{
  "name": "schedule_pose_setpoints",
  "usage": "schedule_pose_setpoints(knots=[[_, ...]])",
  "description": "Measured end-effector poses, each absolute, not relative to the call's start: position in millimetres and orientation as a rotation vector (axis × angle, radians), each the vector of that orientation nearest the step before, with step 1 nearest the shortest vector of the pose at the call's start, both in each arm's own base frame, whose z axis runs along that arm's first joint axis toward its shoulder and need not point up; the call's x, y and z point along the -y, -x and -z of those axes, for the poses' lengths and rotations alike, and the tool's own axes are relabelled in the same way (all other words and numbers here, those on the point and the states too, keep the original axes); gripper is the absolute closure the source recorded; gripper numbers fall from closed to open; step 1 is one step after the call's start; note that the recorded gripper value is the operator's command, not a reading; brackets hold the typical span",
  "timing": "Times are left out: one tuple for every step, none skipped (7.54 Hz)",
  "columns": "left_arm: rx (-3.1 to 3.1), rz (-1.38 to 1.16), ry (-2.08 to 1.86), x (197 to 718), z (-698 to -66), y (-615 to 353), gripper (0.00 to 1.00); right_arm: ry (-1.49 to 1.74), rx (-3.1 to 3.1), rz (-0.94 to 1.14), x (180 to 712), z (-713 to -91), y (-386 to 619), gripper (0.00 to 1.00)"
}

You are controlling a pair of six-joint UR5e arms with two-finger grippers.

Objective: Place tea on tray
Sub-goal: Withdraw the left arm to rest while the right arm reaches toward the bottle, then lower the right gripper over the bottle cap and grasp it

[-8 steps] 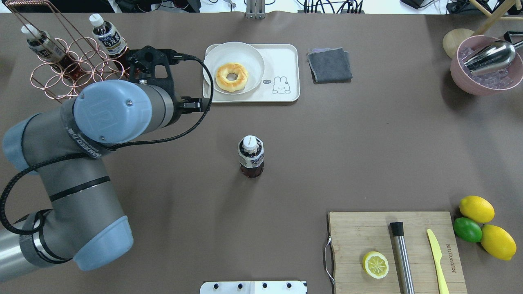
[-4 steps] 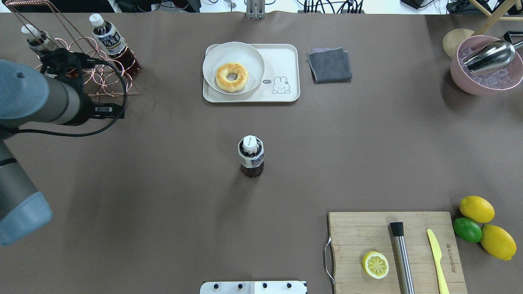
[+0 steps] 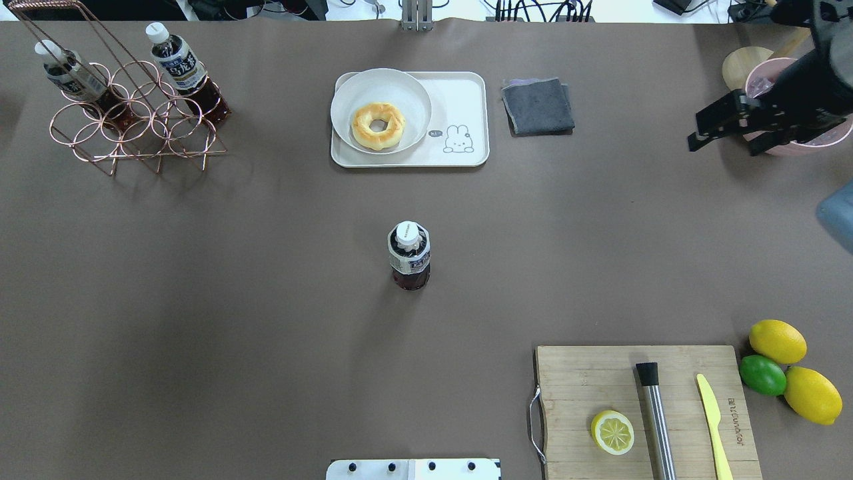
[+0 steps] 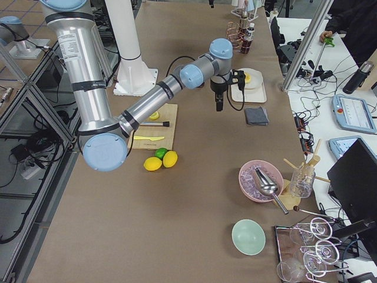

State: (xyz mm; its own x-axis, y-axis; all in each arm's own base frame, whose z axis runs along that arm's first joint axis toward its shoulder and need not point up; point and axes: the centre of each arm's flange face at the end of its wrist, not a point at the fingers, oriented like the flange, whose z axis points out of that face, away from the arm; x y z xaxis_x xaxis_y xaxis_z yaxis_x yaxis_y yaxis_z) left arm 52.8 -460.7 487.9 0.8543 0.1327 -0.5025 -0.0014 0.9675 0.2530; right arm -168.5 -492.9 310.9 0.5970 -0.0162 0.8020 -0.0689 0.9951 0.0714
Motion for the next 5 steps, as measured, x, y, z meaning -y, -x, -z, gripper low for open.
schedule_pose_setpoints(knots=[[-0.549,-0.121,-0.250,459.0,-529.0,8.0,0.02,-0.069,0.958,-0.069,482.4,-265.5,216.2,0.00],[-0.557,-0.151,-0.256,452.8,-561.4,56.5,0.02,-0.052,0.965,-0.074,471.6,-216.1,262.7,0.00],[-0.571,-0.161,-0.260,445.7,-581.9,85.9,0.02,-0.040,0.947,-0.067,464.1,-166.7,299.0,0.00],[-0.585,-0.160,-0.261,440.8,-592.7,100.5,0.02,-0.046,0.920,-0.051,454.3,-123.3,328.7,0.00],[-0.593,-0.155,-0.259,438.0,-598.2,107.4,0.02,-0.070,0.887,-0.027,440.1,-97.7,357.8,0.00]])
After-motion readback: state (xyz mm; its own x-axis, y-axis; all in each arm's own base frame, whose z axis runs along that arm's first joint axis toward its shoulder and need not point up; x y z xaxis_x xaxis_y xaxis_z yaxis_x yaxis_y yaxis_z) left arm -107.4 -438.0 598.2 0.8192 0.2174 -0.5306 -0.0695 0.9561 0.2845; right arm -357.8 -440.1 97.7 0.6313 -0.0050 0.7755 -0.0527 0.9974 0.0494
